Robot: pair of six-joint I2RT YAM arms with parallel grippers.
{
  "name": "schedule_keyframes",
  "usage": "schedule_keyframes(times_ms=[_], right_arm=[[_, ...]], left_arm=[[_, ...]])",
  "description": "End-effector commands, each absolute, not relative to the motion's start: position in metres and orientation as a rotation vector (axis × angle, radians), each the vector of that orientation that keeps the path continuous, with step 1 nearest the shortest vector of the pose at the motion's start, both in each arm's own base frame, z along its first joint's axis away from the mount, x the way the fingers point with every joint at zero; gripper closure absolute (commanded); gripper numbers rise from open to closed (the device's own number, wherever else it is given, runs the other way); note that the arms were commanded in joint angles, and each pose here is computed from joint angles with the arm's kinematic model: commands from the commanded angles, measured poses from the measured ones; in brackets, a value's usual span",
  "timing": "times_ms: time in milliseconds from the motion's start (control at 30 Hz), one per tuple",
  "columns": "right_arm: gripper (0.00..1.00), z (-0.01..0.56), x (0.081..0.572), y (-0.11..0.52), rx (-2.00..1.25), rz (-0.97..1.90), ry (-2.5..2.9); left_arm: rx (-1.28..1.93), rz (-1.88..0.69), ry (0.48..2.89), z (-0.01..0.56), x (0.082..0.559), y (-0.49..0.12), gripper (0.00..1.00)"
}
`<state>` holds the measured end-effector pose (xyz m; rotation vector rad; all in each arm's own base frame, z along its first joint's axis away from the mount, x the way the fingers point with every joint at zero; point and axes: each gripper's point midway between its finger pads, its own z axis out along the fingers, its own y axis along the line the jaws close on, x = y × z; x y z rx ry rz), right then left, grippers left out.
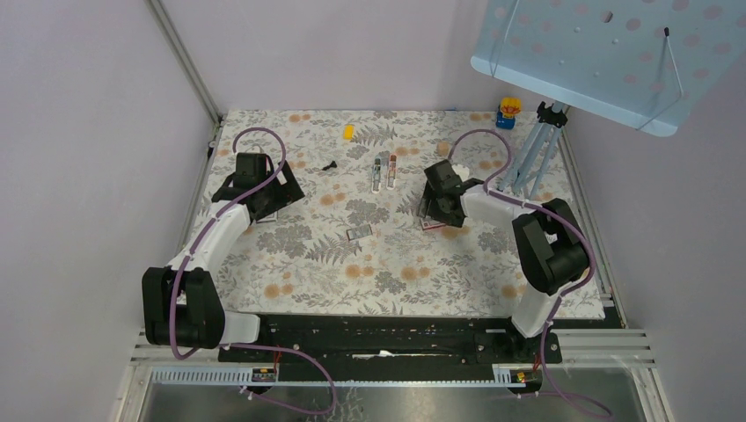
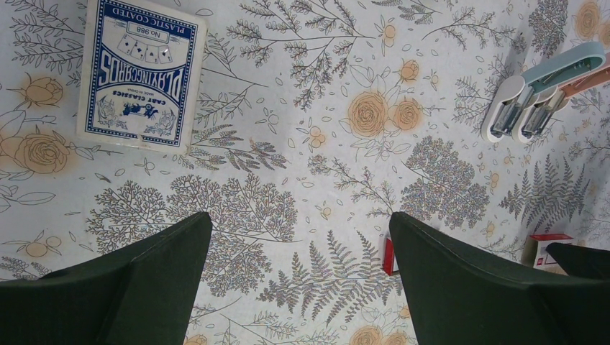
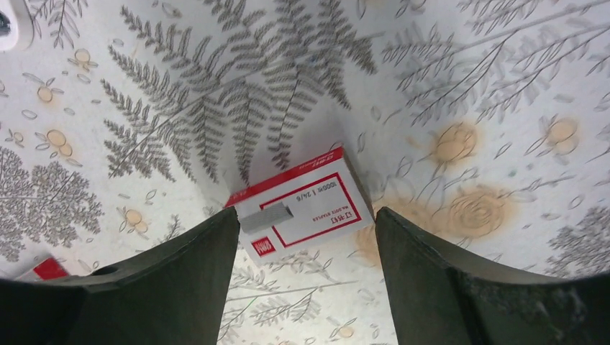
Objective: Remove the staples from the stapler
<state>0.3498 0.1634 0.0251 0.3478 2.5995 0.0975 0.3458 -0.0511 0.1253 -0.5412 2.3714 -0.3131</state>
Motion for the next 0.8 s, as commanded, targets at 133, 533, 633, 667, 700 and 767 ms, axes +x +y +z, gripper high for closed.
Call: schedule_keyframes(times_ms=[133,533,633,667,700,767], right_arm=[[0.24,0.027,0.327,0.203,0.457,0.088,2.616],[0.21,0.095,0.347,0.218,0.284,0.127,2.417],[0.19,0.11,0.352,0.209,0.245,0.068,2.379],[0.18,0.113,0.354,0.206,0.235,0.053,2.368],[0.18,0.114,0.356,0.203,0.226,0.044,2.362],[0.19,0.11,0.36,0.201,0.186,0.056,2.377]], left_arm=[[-0.535,-0.337,2.334,0.132,0.353,-0.051,0.01],[-0.537,-0.322,2.329,0.132,0.353,-0.049,0.01],[-0.539,-0.323,2.331,0.132,0.353,-0.049,0.01],[-0.539,-0.322,2.333,0.131,0.353,-0.049,0.01],[-0.539,-0.32,2.33,0.132,0.353,-0.049,0.01],[-0.54,-0.321,2.331,0.132,0.353,-0.049,0.01]])
